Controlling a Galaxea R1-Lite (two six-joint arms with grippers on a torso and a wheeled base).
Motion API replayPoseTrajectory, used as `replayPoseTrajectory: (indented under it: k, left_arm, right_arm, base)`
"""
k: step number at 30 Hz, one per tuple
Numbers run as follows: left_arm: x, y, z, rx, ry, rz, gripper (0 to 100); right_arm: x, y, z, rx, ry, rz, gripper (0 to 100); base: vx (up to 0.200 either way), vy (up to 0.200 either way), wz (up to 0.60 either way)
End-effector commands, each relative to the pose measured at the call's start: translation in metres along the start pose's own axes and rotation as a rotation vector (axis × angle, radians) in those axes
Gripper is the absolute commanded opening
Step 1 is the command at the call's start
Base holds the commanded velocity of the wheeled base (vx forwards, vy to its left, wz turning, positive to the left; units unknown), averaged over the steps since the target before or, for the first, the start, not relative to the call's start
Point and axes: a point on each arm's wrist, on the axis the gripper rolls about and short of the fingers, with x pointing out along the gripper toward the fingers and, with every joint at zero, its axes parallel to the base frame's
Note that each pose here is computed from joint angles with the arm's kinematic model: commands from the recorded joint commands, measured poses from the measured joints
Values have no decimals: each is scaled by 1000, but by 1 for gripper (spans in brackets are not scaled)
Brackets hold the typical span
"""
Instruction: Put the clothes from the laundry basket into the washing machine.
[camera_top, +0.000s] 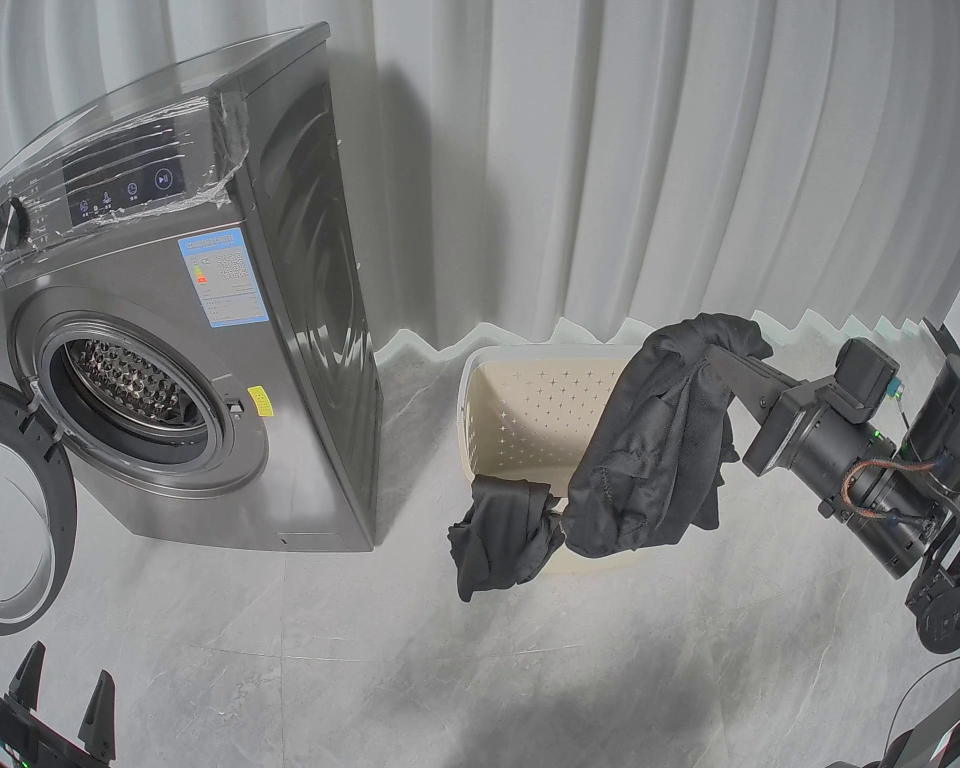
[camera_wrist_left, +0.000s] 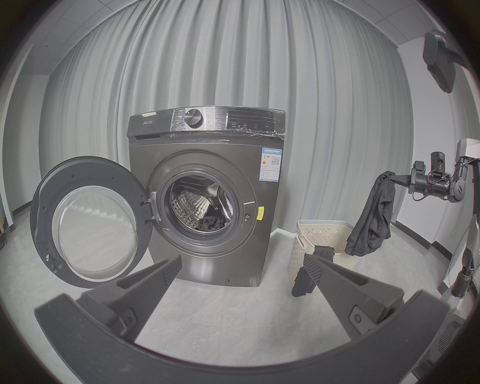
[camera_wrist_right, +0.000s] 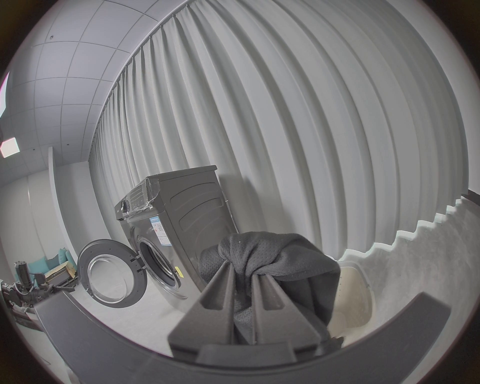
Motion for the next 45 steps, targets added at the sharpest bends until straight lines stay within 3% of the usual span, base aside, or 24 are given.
replayPoseTrajectory:
  k: [1, 21, 45]
  left_arm:
    - [-1, 0, -3, -2, -6, 2, 100]
    - [-1, 0, -3, -4, -6, 2, 100]
    - [-1, 0, -4, -4, -4, 2, 100]
  right_arm:
    - [1, 2, -2, 0, 5, 6, 0]
    - [-14, 9, -14, 0, 56, 78, 0]
    - [-13, 10, -15, 5, 61, 85, 0]
  base:
    - [0, 200, 0]
    - [0, 200, 0]
    - [0, 200, 0]
